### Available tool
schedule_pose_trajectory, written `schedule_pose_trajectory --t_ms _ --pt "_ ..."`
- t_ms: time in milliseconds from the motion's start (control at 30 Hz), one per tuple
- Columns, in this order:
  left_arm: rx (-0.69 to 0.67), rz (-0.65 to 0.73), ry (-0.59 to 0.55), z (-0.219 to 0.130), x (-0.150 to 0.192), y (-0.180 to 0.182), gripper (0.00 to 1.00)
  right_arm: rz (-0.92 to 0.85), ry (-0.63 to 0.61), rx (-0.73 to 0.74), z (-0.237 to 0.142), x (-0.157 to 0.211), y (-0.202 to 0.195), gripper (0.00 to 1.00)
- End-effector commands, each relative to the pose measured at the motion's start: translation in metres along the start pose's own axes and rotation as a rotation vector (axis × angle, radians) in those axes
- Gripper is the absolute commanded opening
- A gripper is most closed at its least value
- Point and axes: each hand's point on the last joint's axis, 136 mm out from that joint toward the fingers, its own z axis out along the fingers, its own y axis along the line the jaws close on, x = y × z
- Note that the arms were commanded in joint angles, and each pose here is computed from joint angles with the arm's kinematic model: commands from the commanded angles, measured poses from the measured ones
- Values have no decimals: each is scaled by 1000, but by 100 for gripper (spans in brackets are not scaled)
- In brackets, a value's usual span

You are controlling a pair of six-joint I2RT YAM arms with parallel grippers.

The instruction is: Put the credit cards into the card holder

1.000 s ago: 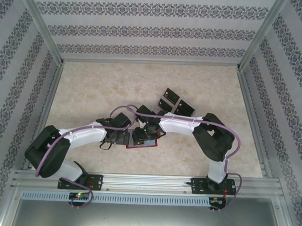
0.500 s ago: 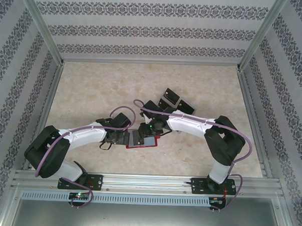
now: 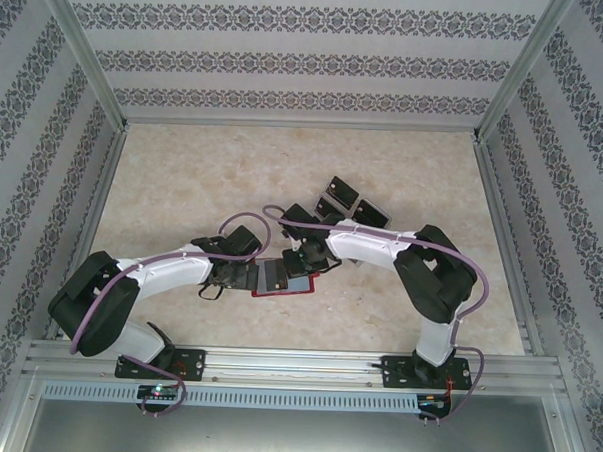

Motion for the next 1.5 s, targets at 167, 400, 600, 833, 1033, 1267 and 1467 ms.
schedule_pose_trajectory --t_ms 167,400,600,833,1033,1267,1467 --pt "-7 -3 33 8 13 4 100 -38 -3 9 2 -4 11 0" --pt "-7 -3 36 9 15 5 100 -33 11 12 9 -3 10 0" --pt "-5 -4 36 10 15 5 100 -33 17 -3 12 -3 14 0" --pt "0 -6 39 11 15 3 100 -40 21 -23 14 -3 24 0" --pt "2 -9 41 13 16 3 100 -42 31 -39 18 -2 30 0" --pt "7 -11 40 13 16 1 100 -41 34 -67 20 -6 38 0" --pt "4 -10 44 14 17 2 100 -45 39 -72 22 -6 41 0"
